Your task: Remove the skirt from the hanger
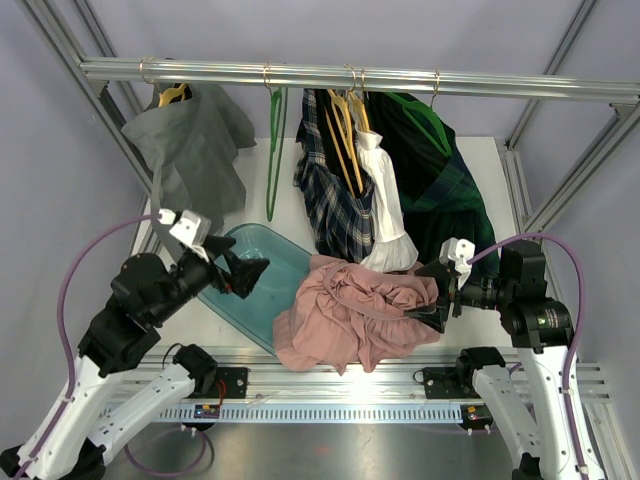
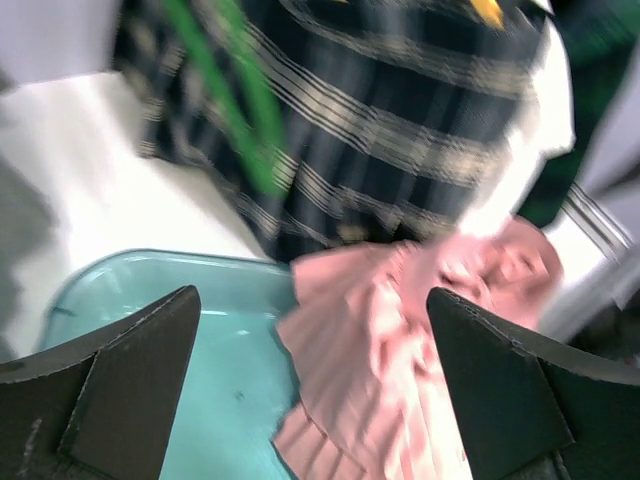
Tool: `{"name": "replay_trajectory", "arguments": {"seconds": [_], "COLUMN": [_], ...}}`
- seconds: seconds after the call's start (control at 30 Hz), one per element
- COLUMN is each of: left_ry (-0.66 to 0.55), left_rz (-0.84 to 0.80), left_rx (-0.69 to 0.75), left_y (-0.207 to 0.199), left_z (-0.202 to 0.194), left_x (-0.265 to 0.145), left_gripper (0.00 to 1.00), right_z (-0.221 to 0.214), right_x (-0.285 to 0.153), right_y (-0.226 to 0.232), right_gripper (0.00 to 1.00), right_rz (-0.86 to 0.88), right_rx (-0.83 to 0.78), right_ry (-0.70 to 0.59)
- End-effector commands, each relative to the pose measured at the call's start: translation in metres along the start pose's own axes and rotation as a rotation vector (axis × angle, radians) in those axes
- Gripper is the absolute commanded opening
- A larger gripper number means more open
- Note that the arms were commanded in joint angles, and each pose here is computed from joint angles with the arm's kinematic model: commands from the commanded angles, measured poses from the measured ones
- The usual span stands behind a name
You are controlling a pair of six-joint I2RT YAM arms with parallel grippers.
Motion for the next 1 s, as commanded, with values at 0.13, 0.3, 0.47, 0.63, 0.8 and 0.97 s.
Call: {"name": "replay_trajectory", "arguments": {"seconds": [0.13, 0.3, 0.47, 0.63, 0.8, 0.97], "left_ry": [0.115, 0.220, 0.199, 0.214, 0.205, 0.173], "left_rz": [-0.303, -0.228, -0.051, 0.017, 0.013, -0.047], "left_rx": [-0.001, 0.110, 0.172, 0.211, 0.165, 0.123], "left_y": [-0.042, -0.071, -0.078, -0.079, -0.091, -0.105], "left_z": [-0.058, -0.102, -0.125, -0.153, -0.169, -0.167], "left_x": [0.018, 0.046, 0.080, 0.102, 0.119, 0.123], "left_gripper": [0.99, 0.99, 0.99, 0.99, 0.90, 0.15], "right_z": [0.000, -0.001, -0.001, 0.000, 0.000, 0.001], "right_x": [0.000, 0.000, -0.001, -0.002, -0.002, -0.003], "right_y": [-0.008, -0.010, -0.009, -0.006, -0.003, -0.002], "right_gripper": [1.00, 0.99, 1.00, 0.99, 1.00, 1.00], "right_rz": [-0.013, -0.027, -0.028, -0.020, -0.018, -0.016], "right_rx": [-0.017, -0.012, -0.012, -0.018, -0.026, -0.031], "right_ry": [-0.012, -0.012, -0.015, -0.023, -0.028, -0.031]}}
Point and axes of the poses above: each gripper's point midway between its finger pads, its own x axis out along the fingers, its own y axis along the line the jaws close on, z = x × y, the point moved 4 cm from there along -x, back along the fingers, and after that the axes turned 2 degrees about x, right-handed, at the moved point
